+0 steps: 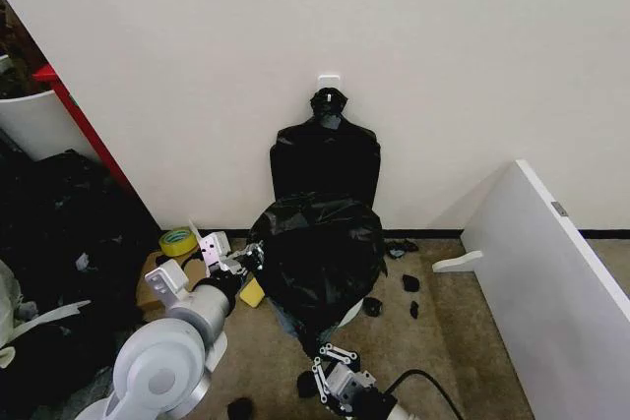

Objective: Place the garbage bag over the trash bin.

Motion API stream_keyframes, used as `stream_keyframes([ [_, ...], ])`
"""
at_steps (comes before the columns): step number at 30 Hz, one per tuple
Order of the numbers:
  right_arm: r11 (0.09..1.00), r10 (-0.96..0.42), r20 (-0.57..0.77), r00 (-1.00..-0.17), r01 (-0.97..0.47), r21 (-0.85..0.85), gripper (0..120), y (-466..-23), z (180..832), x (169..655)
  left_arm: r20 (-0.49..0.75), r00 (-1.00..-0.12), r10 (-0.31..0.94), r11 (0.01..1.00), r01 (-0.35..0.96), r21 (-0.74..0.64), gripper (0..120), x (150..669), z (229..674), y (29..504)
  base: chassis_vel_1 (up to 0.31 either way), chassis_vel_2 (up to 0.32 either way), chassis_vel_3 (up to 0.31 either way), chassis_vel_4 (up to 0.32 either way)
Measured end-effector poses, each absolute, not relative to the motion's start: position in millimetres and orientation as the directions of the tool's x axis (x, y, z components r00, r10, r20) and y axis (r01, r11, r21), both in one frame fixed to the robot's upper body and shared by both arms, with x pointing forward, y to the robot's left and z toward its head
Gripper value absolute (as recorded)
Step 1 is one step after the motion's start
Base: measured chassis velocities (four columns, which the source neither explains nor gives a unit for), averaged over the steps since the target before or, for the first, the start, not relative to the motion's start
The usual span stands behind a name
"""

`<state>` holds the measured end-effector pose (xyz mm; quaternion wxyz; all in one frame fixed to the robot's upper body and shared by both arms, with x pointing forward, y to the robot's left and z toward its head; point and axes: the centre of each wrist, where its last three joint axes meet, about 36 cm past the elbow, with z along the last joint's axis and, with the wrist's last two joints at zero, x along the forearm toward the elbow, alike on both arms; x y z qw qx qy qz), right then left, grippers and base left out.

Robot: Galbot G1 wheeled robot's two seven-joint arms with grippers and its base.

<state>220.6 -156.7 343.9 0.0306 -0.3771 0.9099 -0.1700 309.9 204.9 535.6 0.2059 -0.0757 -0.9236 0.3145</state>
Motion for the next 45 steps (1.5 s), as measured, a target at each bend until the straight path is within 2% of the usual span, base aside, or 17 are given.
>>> stream_keyframes([
  [14, 0.652, -0.706, 0.131, -0.696, -0.711, -0.264, 0, -146, 321, 202, 0.349, -0.895, 0.279, 0.787, 0.005, -0.617, 5, 309, 532, 204, 0.000, 0.000, 0.000, 0.000],
  [22, 0.669, -0.694, 0.118, -0.710, -0.697, -0.257, 0, -147, 324, 199, 0.347, -0.895, 0.282, 0.789, 0.010, -0.614, 5, 309, 531, 205, 0.000, 0.000, 0.000, 0.000],
  [26, 0.681, -0.689, 0.093, -0.719, -0.685, -0.259, 17, -155, 325, 192, 0.337, -0.900, 0.277, 0.792, 0.015, -0.611, 5, 310, 531, 205, 0.000, 0.000, 0.000, 0.000],
  [28, 0.682, -0.689, 0.087, -0.720, -0.684, -0.259, 20, -157, 325, 190, 0.338, -0.900, 0.274, 0.793, 0.013, -0.610, 5, 311, 531, 206, 0.000, 0.000, 0.000, 0.000],
  [32, 0.691, -0.683, 0.068, -0.727, -0.675, -0.259, 38, -162, 326, 183, 0.340, -0.905, 0.256, 0.797, -0.001, -0.604, 5, 317, 527, 208, 0.000, 0.000, 0.000, 0.000],
  [33, 0.703, -0.673, 0.059, -0.737, -0.662, -0.259, 44, -165, 327, 181, 0.339, -0.908, 0.247, 0.799, -0.008, -0.602, 5, 319, 525, 209, 0.000, 0.000, 0.000, 0.000],
  [35, 0.709, -0.667, 0.057, -0.743, -0.656, -0.258, 45, -166, 327, 181, 0.336, -0.910, 0.242, 0.800, -0.009, -0.600, 5, 320, 524, 210, 0.000, 0.000, 0.000, 0.000],
  [39, 0.755, -0.621, 0.046, -0.782, -0.613, -0.231, 63, -172, 340, 178, 0.287, -0.937, 0.199, 0.831, 0.006, -0.556, 5, 329, 510, 215, 0.000, 0.000, 0.000, 0.000],
  [41, 0.766, -0.610, 0.048, -0.791, -0.604, -0.220, 65, -172, 344, 177, 0.278, -0.941, 0.193, 0.838, 0.011, -0.546, 5, 330, 507, 216, 0.000, 0.000, 0.000, 0.000],
  [43, 0.795, -0.579, 0.044, -0.814, -0.576, -0.191, 75, -173, 356, 177, 0.258, -0.950, 0.176, 0.860, 0.021, -0.510, 5, 333, 496, 216, 0.000, 0.000, 0.000, 0.000],
  [45, 0.815, -0.557, 0.042, -0.830, -0.555, -0.167, 74, -172, 364, 179, 0.244, -0.955, 0.171, 0.870, 0.030, -0.493, 5, 334, 491, 215, 0.000, 0.000, 0.000, 0.000],
])
